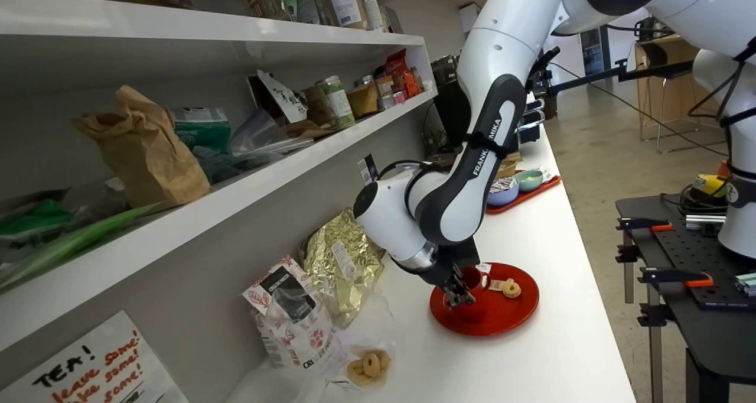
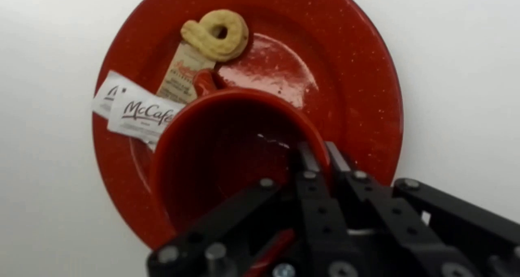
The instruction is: Take the red cup off of the plate
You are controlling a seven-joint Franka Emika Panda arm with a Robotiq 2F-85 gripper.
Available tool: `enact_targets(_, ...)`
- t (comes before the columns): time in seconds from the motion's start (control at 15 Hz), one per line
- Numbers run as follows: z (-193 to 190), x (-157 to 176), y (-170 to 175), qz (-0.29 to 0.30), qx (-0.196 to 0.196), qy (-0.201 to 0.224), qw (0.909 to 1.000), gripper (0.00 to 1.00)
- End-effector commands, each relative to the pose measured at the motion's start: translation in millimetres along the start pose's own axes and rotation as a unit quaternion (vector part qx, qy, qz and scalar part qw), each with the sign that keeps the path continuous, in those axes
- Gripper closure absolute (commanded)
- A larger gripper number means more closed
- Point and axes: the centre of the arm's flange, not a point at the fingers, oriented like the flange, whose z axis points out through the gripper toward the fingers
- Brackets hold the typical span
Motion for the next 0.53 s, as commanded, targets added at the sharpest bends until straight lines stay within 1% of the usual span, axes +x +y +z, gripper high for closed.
enact_targets(0.0, -77.7, -33.3, 7.9, -0.029, -0.067, 0.069, 0.9950, 0.98)
enact_targets(0.13, -122.2, -44.7, 25.8, -0.038, -0.101, 0.115, 0.9875, 0.98)
enact_targets(0.2, -143.7, -52.7, 37.6, -0.036, -0.117, 0.142, 0.9823, 0.98)
enact_targets(0.27, -165.0, -61.6, 50.3, -0.031, -0.126, 0.166, 0.9775, 0.98)
enact_targets(0.4, -201.3, -81.4, 73.1, -0.019, -0.125, 0.197, 0.9722, 0.98)
enact_targets(0.47, -215.3, -87.5, 76.4, -0.011, -0.112, 0.210, 0.9712, 0.98)
